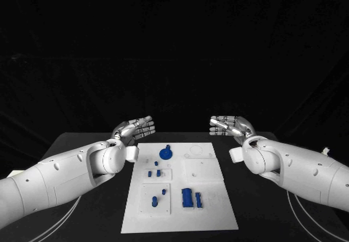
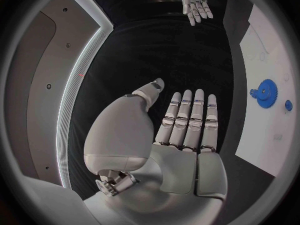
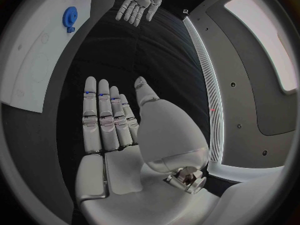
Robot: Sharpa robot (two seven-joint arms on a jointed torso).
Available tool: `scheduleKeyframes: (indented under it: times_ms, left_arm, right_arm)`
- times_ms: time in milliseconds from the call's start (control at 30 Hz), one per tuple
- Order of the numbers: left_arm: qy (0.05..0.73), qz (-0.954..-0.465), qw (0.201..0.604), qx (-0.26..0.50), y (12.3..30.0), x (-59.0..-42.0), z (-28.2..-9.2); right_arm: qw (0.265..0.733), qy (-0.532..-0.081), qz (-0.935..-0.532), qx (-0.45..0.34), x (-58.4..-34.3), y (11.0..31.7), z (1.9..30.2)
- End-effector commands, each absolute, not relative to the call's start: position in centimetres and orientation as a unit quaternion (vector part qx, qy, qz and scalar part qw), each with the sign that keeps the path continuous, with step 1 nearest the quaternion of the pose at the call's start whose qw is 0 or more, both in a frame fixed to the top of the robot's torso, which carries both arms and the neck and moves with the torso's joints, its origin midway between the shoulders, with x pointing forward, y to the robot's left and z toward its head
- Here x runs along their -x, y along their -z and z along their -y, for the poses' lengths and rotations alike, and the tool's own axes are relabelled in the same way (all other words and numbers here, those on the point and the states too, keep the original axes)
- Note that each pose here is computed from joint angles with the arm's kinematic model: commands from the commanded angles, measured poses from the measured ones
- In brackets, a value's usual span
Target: Assemble the parts on the task board
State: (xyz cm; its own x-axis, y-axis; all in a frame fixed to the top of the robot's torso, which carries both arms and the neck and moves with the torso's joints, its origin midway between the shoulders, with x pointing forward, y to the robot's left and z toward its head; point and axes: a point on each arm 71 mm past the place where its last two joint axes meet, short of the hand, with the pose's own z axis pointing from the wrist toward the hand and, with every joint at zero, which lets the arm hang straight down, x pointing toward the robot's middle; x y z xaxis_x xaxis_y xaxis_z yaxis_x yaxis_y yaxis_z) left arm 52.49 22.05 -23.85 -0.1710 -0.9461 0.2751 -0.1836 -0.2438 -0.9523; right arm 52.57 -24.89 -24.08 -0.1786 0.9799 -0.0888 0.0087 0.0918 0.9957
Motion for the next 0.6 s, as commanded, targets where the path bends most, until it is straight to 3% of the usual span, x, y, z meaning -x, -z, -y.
scheduleKeyframes:
  times_ms: [33, 600]
  left_arm:
    - [0.564, -0.516, 0.343, 0.547, 23.9, -52.2, -21.8]
    - [0.514, -0.507, 0.469, 0.508, 22.8, -47.2, -19.6]
  right_arm:
    - [0.474, -0.516, -0.564, -0.437, -52.3, 24.0, 24.5]
    - [0.492, -0.509, -0.505, -0.494, -46.7, 22.5, 19.6]
